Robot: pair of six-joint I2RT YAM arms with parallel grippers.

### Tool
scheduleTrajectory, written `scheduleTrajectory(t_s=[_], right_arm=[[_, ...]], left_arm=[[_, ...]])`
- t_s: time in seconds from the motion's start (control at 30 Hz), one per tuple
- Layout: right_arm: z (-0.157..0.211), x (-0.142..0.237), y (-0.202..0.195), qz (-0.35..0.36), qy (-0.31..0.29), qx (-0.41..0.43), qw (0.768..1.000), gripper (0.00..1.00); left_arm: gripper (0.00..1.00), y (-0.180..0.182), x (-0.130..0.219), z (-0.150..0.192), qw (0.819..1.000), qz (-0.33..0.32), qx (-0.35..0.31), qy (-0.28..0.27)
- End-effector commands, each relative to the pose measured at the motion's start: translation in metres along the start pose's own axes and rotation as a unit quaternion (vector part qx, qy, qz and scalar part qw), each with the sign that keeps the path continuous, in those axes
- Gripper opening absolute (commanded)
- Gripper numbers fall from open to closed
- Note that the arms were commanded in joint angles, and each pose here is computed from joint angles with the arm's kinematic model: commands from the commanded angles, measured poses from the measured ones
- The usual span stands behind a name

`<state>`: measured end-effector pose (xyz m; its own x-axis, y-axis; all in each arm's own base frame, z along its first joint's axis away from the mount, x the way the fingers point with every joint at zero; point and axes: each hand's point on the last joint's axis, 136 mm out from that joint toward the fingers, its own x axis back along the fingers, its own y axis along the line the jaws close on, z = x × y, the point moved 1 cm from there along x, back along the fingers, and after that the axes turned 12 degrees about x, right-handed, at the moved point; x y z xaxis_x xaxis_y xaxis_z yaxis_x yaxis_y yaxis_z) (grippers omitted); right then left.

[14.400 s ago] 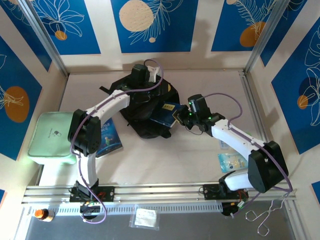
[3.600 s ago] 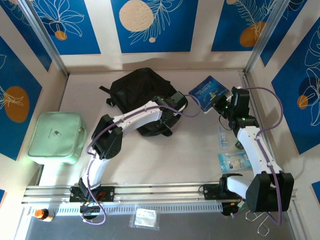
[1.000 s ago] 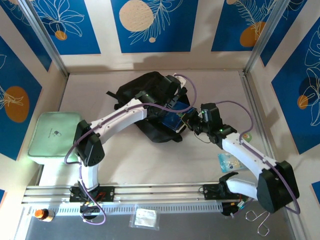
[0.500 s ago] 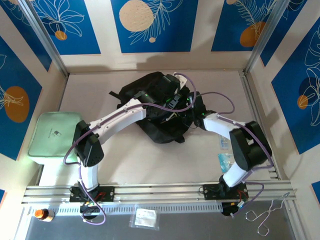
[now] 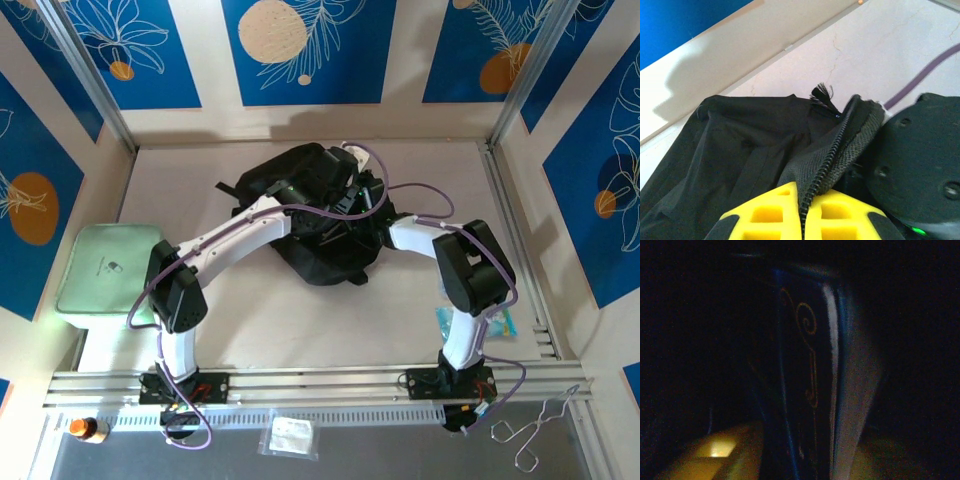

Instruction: Pack the student bag

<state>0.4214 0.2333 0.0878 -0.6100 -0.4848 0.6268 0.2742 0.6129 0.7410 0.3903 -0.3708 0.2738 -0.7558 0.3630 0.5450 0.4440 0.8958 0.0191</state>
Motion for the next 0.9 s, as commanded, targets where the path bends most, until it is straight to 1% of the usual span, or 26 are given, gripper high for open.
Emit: scheduleTrajectory(t_s=[0.0, 0.07, 0.17, 0.27, 0.33, 0.4, 0.5, 0.53, 0.6, 0.7, 0.8, 0.87], right_arm=[[0.004, 0.026, 0.005, -0.016, 0.000, -0.003, 1.000, 0.49], [0.009, 0.039, 0.004, -0.029, 0.005, -0.003, 1.000, 0.50], [0.022, 0.059, -0.004, -0.035, 0.024, -0.010, 0.999, 0.48], [0.032, 0.081, -0.015, -0.029, 0.030, -0.008, 0.999, 0.48], [0.035, 0.098, -0.022, -0.021, 0.021, -0.001, 1.000, 0.48], [0.034, 0.117, -0.033, -0.003, 0.000, 0.002, 1.000, 0.49], [0.026, 0.143, -0.056, 0.040, -0.038, -0.005, 0.998, 0.51], [0.023, 0.151, -0.063, 0.055, -0.051, -0.004, 0.997, 0.52], [0.015, 0.167, -0.077, 0.089, -0.079, 0.003, 0.993, 0.56], [0.003, 0.184, -0.084, 0.111, -0.105, 0.017, 0.988, 0.59], [-0.006, 0.195, -0.085, 0.125, -0.121, 0.030, 0.984, 0.63], [-0.011, 0.198, -0.083, 0.126, -0.126, 0.039, 0.983, 0.66]], left_arm=[[0.01, -0.002, 0.019, -0.044, 0.997, 0.023, 0.044, -0.067], [0.01, -0.001, 0.016, -0.042, 0.997, 0.021, 0.048, -0.063], [0.01, 0.001, 0.013, -0.039, 0.996, 0.025, 0.061, -0.055], [0.02, -0.003, 0.007, -0.031, 0.995, 0.047, 0.077, -0.036], [0.03, -0.006, 0.001, -0.022, 0.995, 0.052, 0.081, -0.021], [0.04, -0.007, -0.006, -0.009, 0.994, 0.063, 0.087, -0.003], [0.09, -0.015, -0.015, 0.015, 0.989, 0.103, 0.095, 0.038], [0.11, -0.017, -0.017, 0.022, 0.988, 0.113, 0.097, 0.050], [0.21, -0.021, -0.021, 0.041, 0.982, 0.136, 0.101, 0.078], [0.35, -0.019, -0.022, 0.062, 0.974, 0.161, 0.114, 0.109], [0.47, -0.010, -0.016, 0.073, 0.967, 0.172, 0.142, 0.124], [0.54, 0.004, -0.011, 0.074, 0.964, 0.163, 0.168, 0.124]])
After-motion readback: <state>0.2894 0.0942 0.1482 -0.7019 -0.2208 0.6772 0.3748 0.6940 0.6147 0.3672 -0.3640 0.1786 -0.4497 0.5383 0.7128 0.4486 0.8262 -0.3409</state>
